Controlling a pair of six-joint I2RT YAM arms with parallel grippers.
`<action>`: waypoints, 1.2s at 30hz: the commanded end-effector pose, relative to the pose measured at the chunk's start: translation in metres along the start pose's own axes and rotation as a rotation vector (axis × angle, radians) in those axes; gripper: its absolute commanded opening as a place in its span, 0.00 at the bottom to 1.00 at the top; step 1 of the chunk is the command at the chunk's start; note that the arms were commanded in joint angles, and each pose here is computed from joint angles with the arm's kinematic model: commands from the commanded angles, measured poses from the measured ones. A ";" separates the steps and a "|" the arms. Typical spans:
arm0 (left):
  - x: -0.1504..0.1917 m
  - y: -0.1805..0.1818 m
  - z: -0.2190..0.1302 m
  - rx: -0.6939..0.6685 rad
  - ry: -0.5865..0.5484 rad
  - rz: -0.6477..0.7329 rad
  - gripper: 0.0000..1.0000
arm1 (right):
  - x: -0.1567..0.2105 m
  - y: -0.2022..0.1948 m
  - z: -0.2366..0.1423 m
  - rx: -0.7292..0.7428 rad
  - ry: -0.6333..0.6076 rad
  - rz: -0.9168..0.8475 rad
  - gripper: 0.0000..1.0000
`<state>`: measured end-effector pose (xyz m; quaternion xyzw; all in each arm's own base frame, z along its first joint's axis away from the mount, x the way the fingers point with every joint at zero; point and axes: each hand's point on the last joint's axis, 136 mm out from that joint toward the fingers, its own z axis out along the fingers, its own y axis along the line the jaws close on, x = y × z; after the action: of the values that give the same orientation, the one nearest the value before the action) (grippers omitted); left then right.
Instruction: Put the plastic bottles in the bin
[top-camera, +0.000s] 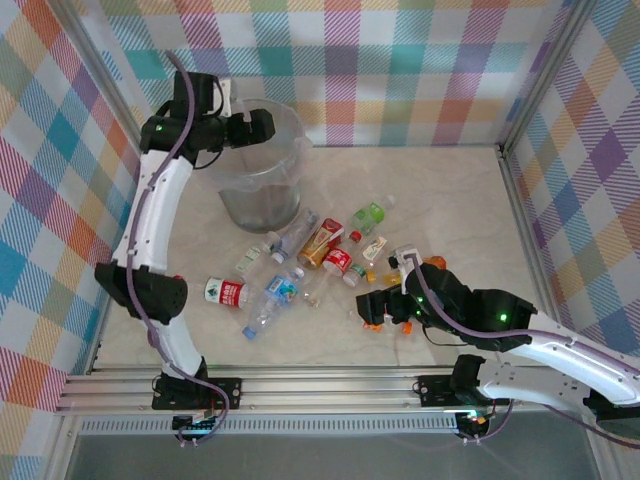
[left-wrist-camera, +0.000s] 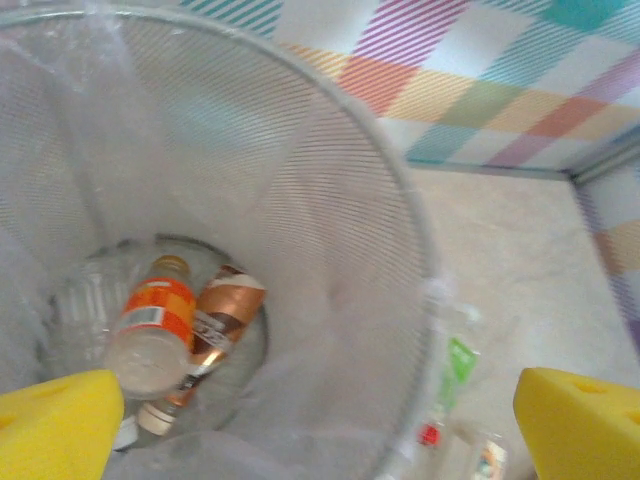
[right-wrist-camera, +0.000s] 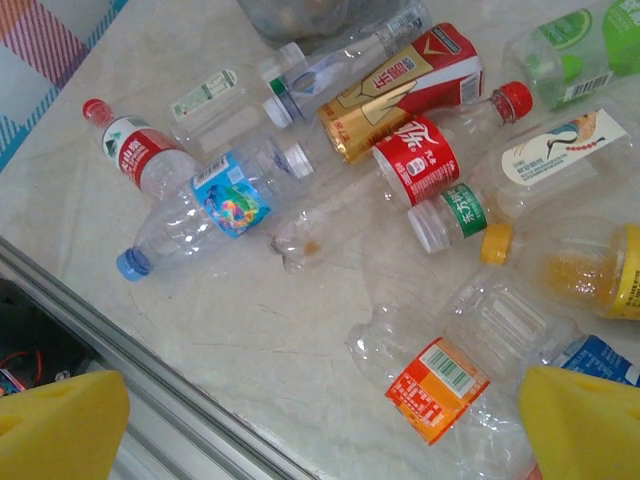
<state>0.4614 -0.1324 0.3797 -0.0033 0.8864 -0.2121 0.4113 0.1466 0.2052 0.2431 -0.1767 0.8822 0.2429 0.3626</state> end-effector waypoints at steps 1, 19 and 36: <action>0.012 -0.036 -0.019 0.188 0.008 -0.029 1.00 | 0.013 -0.013 0.008 0.059 0.039 0.013 1.00; 0.147 -0.156 -0.069 0.752 0.065 0.202 1.00 | 0.073 -0.052 0.034 0.248 0.275 0.119 1.00; 0.190 -0.164 -0.059 0.722 0.137 0.280 1.00 | 0.105 -0.062 0.064 0.275 0.473 0.199 0.99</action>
<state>0.2672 -0.2941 0.3313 0.2620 0.7799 -0.4605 0.3332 0.1446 0.1680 0.1106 -0.0841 0.9800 0.0922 0.1549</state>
